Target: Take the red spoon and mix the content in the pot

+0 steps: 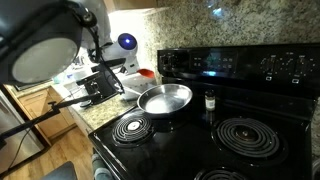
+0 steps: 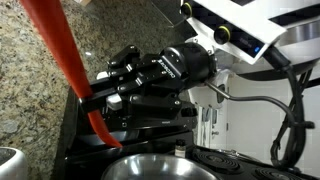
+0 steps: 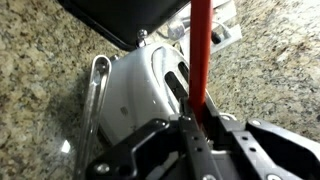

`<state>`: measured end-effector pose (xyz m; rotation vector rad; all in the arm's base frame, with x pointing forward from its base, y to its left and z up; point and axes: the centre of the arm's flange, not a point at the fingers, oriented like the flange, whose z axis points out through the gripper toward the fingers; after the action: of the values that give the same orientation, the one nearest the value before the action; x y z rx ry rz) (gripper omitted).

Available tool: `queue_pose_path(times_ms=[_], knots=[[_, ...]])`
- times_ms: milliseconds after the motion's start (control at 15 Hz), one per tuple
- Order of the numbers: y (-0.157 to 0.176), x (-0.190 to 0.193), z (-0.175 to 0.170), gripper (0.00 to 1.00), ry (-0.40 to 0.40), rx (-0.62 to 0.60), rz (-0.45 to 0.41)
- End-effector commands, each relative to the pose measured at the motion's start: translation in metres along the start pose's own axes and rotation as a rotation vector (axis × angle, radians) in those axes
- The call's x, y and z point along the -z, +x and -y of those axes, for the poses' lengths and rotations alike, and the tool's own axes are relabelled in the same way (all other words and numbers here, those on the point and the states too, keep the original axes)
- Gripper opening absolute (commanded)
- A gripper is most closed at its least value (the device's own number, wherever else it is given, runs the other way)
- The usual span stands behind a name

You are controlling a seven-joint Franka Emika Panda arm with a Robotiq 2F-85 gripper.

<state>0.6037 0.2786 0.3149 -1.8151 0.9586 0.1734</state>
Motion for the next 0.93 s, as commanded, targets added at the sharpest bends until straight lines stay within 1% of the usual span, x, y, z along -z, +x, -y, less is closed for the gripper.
queue_pose_path(times_ms=[0,133,400,467,533,600,667,733,867], knots=[[0.007,0.009,0.004,0.04,0.041,-0.061,0.097],[0.012,0.011,0.002,0.04,0.06,-0.081,0.102],[0.02,0.012,-0.002,0.04,0.09,-0.091,0.059],[0.023,0.013,-0.002,0.04,0.102,-0.086,0.03],[0.025,0.014,-0.001,0.04,0.124,-0.066,-0.028],[0.029,0.015,-0.001,0.04,0.141,-0.049,-0.057],[0.031,0.016,-0.002,0.04,0.129,-0.054,-0.053],[0.031,0.016,-0.003,0.16,0.107,-0.057,-0.036],[0.033,0.016,-0.004,0.16,0.108,-0.056,-0.041]])
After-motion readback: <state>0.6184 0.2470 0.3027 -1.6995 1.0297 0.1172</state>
